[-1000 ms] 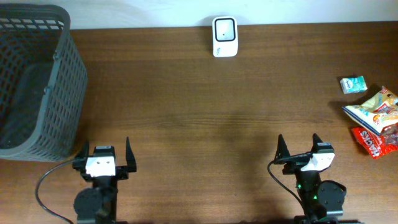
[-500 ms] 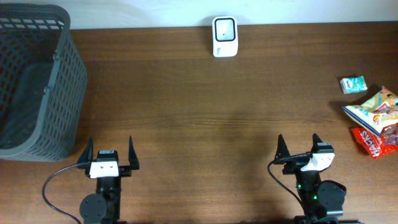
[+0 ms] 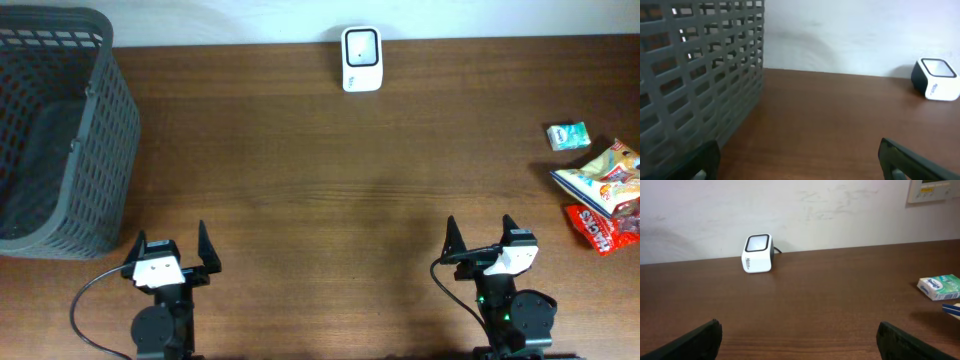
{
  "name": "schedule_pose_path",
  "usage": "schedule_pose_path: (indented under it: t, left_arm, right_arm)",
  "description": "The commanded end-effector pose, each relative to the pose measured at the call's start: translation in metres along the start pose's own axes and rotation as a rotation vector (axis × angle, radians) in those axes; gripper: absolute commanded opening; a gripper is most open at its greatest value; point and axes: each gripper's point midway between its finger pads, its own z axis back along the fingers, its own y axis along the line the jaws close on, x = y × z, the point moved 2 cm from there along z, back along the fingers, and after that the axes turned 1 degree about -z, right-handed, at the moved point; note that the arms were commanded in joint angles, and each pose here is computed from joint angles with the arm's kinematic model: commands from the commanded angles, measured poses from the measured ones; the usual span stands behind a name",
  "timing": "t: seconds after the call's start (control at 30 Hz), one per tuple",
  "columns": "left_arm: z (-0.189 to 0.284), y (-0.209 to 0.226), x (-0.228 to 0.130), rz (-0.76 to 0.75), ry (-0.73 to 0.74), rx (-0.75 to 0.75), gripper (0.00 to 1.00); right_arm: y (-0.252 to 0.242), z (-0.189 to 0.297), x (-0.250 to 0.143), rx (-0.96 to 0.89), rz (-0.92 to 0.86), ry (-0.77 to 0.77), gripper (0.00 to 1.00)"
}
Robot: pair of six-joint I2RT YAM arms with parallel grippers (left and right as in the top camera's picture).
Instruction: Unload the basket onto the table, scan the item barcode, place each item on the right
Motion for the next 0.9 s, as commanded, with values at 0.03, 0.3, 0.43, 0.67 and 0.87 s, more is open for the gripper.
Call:
schedule_pose_path:
  t: [0.03, 0.3, 0.43, 0.67, 0.87]
  left_arm:
    - [0.0, 0.005, 0.0, 0.043, -0.004, 0.029, 0.99]
    - [0.0, -0.006, -0.002, -0.063, 0.005, -0.042, 0.99]
    - [0.001, -0.009, -0.003, -0.062, 0.008, -0.062, 0.99]
    - [0.001, -0.01, -0.003, -0.063, 0.01, -0.073, 0.99]
    - [0.001, -0.01, -0.003, -0.062, 0.008, -0.073, 0.99]
  right_arm:
    - [-0.001, 0.0, -0.002, -0.001, -0.001, 0.002, 0.98]
    - [-0.001, 0.0, -0.002, -0.001, -0.001, 0.001, 0.98]
    - [-0.001, 0.0, -0.002, -0.001, -0.001, 0.002, 0.98]
    - [-0.001, 0.0, -0.002, -0.001, -0.001, 0.001, 0.98]
    - [-0.001, 0.0, -0.002, -0.001, -0.001, 0.001, 0.98]
